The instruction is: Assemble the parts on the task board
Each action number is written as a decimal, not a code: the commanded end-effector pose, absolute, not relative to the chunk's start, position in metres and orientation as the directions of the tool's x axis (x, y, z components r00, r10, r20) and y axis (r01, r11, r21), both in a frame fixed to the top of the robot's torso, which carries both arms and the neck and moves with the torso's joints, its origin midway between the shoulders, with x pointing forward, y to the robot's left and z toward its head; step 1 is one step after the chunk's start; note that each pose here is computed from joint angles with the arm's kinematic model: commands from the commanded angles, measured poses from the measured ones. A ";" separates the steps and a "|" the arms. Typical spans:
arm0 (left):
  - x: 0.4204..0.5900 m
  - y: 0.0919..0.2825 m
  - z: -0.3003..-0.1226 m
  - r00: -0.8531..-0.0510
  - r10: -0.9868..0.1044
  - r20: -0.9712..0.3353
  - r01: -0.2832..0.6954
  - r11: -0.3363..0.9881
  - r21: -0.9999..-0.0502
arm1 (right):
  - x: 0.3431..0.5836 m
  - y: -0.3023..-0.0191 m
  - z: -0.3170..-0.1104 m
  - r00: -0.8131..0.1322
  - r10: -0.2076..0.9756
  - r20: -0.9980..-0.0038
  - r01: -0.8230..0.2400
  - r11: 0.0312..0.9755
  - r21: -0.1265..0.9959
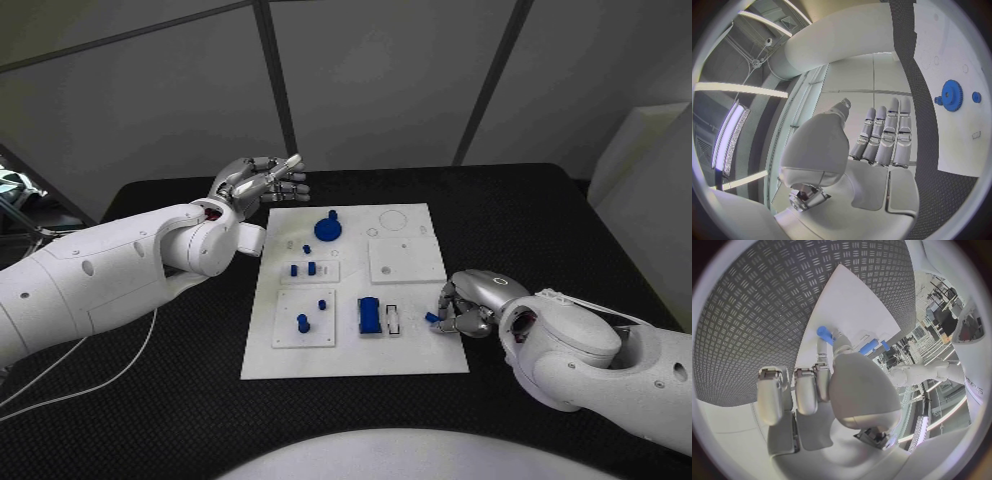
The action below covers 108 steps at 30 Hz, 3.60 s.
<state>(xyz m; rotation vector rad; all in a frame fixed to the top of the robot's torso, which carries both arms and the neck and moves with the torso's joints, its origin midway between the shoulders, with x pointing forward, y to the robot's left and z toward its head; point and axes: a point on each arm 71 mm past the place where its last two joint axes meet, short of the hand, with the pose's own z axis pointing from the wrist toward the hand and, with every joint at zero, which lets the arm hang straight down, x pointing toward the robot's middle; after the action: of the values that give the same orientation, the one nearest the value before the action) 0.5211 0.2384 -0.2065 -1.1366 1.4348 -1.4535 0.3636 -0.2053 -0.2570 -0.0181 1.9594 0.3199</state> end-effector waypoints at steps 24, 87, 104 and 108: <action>0.521 0.236 -0.205 -0.308 -0.948 0.079 -0.056 -0.065 -0.996 | 0.352 -0.186 -0.258 -0.456 0.497 -0.738 0.035 0.839 0.543; 0.521 0.237 -0.206 -0.303 -0.950 0.077 -0.068 -0.059 -0.996 | 0.362 -0.152 -0.264 -0.472 0.491 -0.732 -0.015 0.826 0.563; 0.521 0.241 -0.207 -0.295 -0.953 0.073 -0.069 -0.055 -0.996 | 0.361 -0.160 -0.266 -0.488 0.432 -0.758 -0.040 0.856 0.515; 0.521 0.241 -0.207 -0.296 -0.952 0.074 -0.068 -0.056 -0.996 | 0.361 -0.159 -0.266 -0.494 0.416 -0.764 -0.060 0.860 0.507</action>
<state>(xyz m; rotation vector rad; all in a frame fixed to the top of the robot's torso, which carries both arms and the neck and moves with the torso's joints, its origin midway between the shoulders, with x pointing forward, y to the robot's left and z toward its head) 0.5211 0.2419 -0.2078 -1.1471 1.4464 -1.4416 0.3618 -0.1621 -0.2668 0.3219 2.0099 0.5735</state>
